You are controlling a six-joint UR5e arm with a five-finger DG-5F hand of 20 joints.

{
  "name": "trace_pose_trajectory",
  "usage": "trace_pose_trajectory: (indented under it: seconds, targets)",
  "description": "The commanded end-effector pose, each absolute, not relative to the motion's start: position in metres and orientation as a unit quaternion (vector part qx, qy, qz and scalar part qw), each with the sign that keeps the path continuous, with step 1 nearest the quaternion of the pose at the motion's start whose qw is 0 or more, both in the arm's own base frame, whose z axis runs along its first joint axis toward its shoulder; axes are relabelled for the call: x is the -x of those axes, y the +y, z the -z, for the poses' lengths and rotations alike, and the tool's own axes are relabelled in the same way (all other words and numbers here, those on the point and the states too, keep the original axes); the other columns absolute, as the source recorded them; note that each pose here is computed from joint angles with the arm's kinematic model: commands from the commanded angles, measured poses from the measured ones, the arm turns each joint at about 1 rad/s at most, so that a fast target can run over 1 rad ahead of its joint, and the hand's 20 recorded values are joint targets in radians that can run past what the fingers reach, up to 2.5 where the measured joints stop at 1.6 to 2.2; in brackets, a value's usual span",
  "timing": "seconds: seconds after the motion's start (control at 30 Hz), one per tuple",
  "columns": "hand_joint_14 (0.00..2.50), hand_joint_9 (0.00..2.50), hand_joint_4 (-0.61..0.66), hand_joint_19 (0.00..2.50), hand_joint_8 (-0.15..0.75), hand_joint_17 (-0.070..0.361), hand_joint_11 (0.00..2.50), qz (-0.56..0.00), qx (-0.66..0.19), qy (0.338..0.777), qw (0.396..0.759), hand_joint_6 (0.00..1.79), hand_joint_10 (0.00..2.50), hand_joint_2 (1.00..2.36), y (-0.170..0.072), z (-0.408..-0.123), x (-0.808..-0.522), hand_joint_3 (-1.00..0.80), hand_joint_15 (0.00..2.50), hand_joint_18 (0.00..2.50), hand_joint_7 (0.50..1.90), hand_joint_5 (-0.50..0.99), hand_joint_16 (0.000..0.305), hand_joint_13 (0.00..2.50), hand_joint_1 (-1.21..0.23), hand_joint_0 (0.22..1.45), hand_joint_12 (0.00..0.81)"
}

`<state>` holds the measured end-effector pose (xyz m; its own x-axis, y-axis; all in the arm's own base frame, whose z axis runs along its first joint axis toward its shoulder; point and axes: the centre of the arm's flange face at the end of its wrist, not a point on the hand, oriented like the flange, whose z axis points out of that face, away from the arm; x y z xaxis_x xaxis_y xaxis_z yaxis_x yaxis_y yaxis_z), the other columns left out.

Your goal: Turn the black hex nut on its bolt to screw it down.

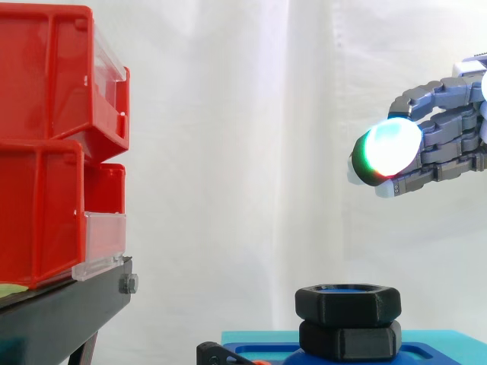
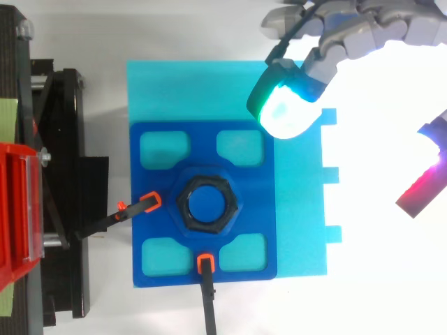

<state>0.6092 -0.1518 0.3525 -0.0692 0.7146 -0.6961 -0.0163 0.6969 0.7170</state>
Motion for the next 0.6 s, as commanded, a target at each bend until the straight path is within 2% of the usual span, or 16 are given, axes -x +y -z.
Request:
trace_pose_trajectory:
  seconds: [0.0,0.47,0.57]
  targets:
    - [0.00,0.19,0.10,0.20,0.190,0.138,0.00,-0.289,-0.260,0.671,0.631,0.50,0.00,1.00,-0.1525,-0.3525,-0.6090,-0.50,0.00,0.00,0.64,-0.30,0.061,0.00,-0.58,0.47,0.368]
    - [0.00,0.19,0.10,0.21,0.196,0.139,0.00,-0.290,-0.260,0.671,0.631,0.50,0.00,1.00,-0.1516,-0.3525,-0.6093,-0.50,0.00,0.02,0.63,-0.30,0.062,0.00,-0.59,0.47,0.368]
    - [0.00,0.18,0.06,0.20,0.195,0.138,0.00,-0.290,-0.260,0.672,0.630,0.50,0.00,1.00,-0.1516,-0.3515,-0.6096,-0.50,0.00,0.00,0.63,-0.30,0.061,0.00,-0.60,0.47,0.363]
